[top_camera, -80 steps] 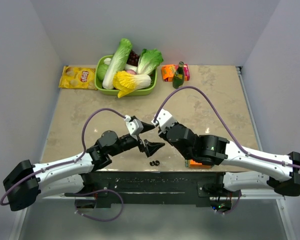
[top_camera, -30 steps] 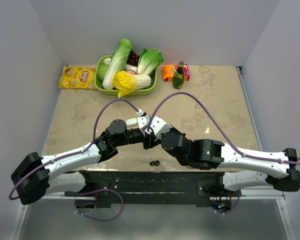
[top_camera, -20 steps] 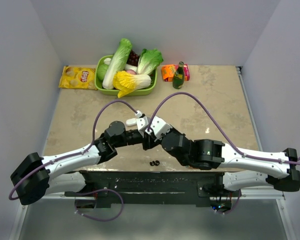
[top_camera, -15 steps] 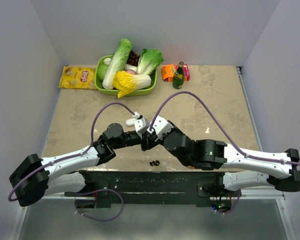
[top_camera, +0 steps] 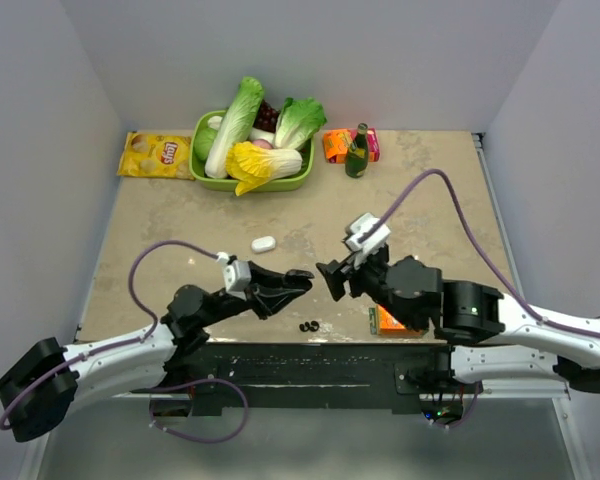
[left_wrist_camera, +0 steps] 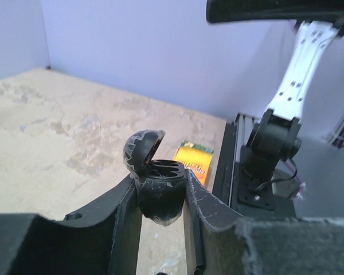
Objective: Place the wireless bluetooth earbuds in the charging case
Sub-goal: Adjust the charging case.
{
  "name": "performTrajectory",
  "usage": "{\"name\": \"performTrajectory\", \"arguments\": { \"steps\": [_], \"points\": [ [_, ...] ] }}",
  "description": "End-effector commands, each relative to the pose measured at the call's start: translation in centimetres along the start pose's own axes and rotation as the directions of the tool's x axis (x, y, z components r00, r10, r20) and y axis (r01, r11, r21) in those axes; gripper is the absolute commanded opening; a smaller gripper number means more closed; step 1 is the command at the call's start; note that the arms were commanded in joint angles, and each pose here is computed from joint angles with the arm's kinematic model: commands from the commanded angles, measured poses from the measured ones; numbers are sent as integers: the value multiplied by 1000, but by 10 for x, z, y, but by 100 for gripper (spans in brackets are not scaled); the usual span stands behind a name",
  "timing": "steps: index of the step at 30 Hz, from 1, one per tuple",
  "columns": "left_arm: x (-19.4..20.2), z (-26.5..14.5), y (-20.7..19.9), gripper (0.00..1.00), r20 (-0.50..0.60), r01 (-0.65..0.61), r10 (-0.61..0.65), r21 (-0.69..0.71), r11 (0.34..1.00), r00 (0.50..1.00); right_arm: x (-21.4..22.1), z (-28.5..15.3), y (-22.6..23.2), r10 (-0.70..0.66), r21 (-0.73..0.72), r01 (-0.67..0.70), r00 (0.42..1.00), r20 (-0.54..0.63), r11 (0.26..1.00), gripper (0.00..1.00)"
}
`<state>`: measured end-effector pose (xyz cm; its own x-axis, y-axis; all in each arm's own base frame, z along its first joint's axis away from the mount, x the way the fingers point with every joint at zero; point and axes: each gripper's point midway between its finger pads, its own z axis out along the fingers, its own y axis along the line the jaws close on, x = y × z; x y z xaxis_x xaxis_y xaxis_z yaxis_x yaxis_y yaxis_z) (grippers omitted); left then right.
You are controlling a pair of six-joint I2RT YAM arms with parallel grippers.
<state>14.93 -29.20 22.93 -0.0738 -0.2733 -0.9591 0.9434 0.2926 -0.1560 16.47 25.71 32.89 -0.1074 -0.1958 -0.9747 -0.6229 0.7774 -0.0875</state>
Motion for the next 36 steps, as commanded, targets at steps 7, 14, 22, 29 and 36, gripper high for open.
{"name": "performTrajectory", "arguments": {
  "steps": [7, 14, 22, 29, 36],
  "points": [
    [-67, -56, -44, 0, 426, -53, -17, 151, 987, 904, -17, -33, 50, 272, -380, -216, 957, 100, 900, 82],
    [-74, -57, -63, 0, 430, -67, -50, 252, 966, 901, -17, -33, 83, 251, -513, -178, 965, 74, 839, 85],
    [-78, -56, -69, 0, 422, -80, -48, 279, 957, 905, 9, -13, 91, 153, -476, -128, 988, 15, 870, 69],
    [-84, -53, -73, 0, 428, -92, -46, 298, 950, 903, 16, -5, 91, 121, -448, -110, 993, -3, 887, 51],
    [-87, -54, -74, 0, 432, -95, -46, 300, 949, 901, 23, 1, 93, 93, -433, -94, 995, -25, 896, 42]
  ]
}}
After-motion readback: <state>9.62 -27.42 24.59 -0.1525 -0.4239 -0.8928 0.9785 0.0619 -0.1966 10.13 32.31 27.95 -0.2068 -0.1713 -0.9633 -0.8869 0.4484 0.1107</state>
